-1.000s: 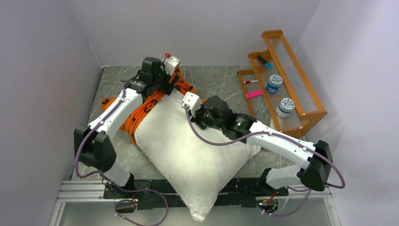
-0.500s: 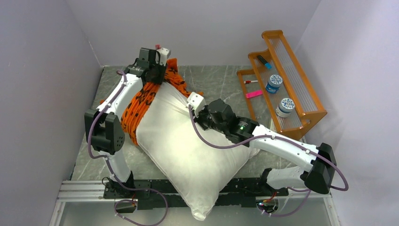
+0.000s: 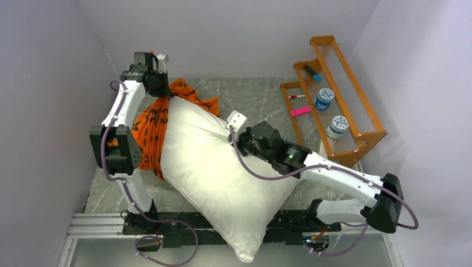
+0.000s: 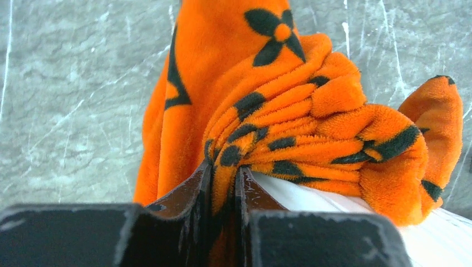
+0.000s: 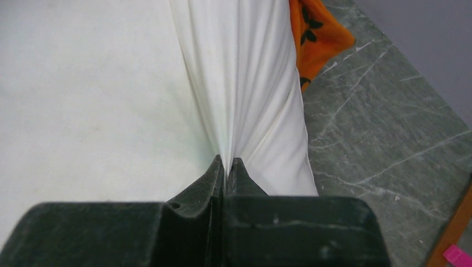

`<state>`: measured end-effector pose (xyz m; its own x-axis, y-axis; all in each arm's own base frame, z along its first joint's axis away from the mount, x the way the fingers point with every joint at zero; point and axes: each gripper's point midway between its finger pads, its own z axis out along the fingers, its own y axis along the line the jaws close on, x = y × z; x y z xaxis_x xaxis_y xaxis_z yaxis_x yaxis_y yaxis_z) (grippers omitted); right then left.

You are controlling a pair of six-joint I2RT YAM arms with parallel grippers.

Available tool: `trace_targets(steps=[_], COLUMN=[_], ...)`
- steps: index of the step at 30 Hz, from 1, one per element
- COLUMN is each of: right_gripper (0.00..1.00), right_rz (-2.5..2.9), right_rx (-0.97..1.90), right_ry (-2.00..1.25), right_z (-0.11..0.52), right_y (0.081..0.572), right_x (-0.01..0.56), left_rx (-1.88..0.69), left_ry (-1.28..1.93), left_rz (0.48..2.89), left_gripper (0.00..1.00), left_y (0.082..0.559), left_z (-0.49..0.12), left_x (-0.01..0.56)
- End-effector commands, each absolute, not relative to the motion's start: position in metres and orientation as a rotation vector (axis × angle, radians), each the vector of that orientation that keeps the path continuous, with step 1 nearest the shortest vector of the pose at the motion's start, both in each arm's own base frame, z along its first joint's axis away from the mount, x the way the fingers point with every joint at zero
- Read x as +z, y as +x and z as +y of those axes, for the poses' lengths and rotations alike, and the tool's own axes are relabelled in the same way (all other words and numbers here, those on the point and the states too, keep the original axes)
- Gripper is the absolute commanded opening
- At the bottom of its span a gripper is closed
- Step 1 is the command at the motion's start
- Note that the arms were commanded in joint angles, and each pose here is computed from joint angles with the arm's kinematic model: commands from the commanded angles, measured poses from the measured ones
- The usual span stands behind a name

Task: Remove the pillowcase from the pillow
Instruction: Remove the pillow from the pillowcase.

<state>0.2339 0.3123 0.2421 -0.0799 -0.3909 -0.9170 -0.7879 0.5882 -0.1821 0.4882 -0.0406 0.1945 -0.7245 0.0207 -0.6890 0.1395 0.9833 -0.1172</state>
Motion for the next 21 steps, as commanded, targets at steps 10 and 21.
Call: trace_targets(steps=[10,21], right_gripper=[0.0,0.5], right_rz=[1.85,1.702], right_rx=[0.262,0.405], right_ry=[-0.976,-1.099], right_z=[0.27,0.323], right_y=[0.231,0.236], right_x=[0.215,0.274], left_rx=[-0.227,-0.369], left_ry=[-0.119,-0.029], left_rz=[2.016,2.027], left_gripper=[0.08,0.26], left_y=[0.532,0.48], left_z=[0.035,-0.008], left_x=[0.251,0.243])
